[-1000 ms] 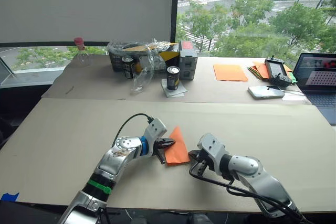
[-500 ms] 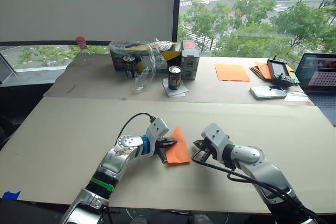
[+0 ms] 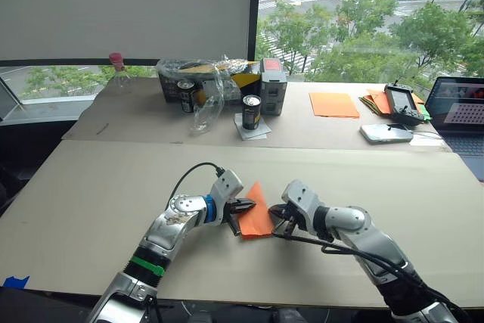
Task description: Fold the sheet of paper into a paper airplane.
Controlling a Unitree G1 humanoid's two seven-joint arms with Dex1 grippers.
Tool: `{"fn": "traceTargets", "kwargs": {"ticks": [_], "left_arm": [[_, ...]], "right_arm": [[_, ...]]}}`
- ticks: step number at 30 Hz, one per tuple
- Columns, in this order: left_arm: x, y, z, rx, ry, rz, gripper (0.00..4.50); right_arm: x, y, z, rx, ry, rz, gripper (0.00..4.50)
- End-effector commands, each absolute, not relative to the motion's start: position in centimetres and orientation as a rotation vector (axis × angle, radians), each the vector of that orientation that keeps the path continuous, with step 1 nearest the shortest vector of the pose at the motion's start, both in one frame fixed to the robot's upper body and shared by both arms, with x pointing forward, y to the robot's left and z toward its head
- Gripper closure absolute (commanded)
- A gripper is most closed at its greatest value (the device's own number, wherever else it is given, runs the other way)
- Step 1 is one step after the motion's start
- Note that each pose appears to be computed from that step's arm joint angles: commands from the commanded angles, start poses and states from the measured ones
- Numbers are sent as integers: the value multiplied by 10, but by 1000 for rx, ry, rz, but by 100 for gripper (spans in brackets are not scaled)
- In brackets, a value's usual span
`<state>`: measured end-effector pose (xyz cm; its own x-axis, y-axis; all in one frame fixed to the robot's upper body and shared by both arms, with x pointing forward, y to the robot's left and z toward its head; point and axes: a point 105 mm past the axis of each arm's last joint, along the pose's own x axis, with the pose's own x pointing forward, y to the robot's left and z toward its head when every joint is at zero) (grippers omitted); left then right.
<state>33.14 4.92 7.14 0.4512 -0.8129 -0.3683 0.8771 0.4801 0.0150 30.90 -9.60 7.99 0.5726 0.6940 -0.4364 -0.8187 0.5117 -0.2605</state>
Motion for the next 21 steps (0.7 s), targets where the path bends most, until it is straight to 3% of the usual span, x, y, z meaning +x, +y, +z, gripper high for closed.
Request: {"fn": "traceTargets", "kwargs": {"ticks": [1,9,21], "left_arm": [[327,55,49,235,431,-1041,450],[326,55,48,234,432,-1040,450],[327,56,48,244,431,-1036,450]], "right_arm": [[307,-90,87,-461,259,942,446],[318,-83,112,-425,189,926,446],[302,-87,79,-435,322,986,446]]}}
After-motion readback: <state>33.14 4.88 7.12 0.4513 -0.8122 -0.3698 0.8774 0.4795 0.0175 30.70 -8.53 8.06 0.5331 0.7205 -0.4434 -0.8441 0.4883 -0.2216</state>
